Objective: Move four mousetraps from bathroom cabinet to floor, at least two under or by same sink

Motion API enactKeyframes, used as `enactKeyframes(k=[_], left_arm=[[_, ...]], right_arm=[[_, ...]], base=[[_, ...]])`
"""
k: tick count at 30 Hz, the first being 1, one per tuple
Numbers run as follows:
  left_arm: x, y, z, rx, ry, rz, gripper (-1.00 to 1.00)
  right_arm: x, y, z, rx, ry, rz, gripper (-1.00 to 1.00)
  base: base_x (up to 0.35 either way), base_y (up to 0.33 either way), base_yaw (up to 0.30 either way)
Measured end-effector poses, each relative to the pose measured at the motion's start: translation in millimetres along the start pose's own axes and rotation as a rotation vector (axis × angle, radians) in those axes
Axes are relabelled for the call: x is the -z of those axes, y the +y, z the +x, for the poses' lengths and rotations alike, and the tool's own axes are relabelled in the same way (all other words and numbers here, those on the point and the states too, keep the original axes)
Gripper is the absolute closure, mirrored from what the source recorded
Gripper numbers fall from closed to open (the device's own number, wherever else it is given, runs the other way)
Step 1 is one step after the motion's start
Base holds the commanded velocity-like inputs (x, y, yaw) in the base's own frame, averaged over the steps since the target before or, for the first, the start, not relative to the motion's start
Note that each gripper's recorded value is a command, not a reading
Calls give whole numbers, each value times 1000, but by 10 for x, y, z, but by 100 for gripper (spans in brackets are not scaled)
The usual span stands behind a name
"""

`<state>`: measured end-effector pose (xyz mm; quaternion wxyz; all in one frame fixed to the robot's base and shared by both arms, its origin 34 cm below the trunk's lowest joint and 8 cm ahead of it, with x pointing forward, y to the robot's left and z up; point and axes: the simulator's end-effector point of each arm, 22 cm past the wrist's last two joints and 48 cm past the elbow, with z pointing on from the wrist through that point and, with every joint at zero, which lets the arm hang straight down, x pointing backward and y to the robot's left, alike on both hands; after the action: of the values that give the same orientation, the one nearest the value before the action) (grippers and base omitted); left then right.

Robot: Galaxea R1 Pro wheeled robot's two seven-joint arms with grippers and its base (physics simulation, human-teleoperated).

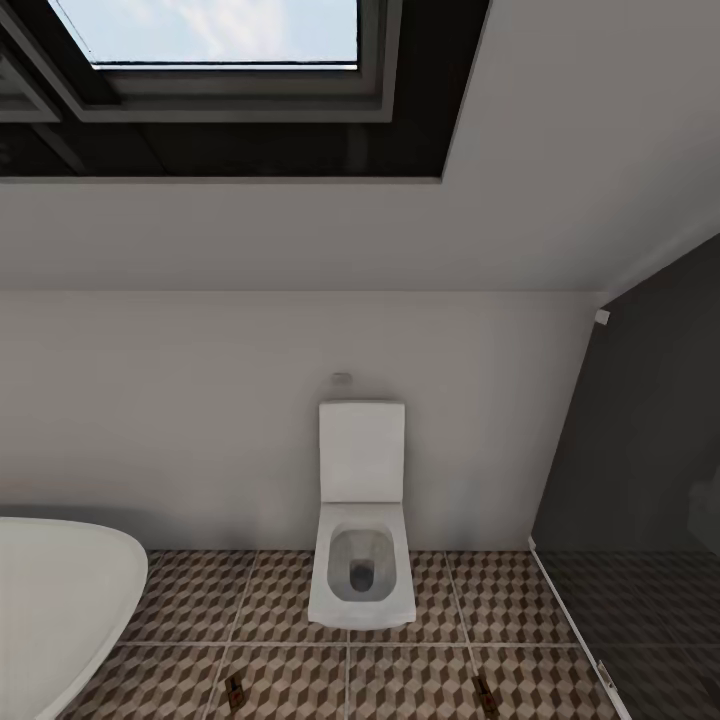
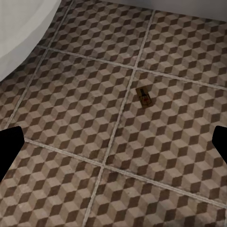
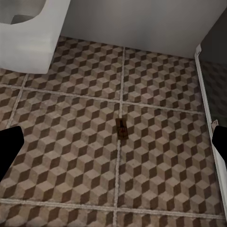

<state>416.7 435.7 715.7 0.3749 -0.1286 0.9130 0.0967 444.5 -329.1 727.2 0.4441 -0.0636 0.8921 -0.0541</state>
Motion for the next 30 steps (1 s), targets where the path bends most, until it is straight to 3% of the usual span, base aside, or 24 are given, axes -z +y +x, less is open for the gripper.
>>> enactKeyframes(k=[30], left_arm=[[1,3,2,0,1,0,-100]], right_arm=[[0,3,-1,0,0,0,-100]], base=[[0,0,0]])
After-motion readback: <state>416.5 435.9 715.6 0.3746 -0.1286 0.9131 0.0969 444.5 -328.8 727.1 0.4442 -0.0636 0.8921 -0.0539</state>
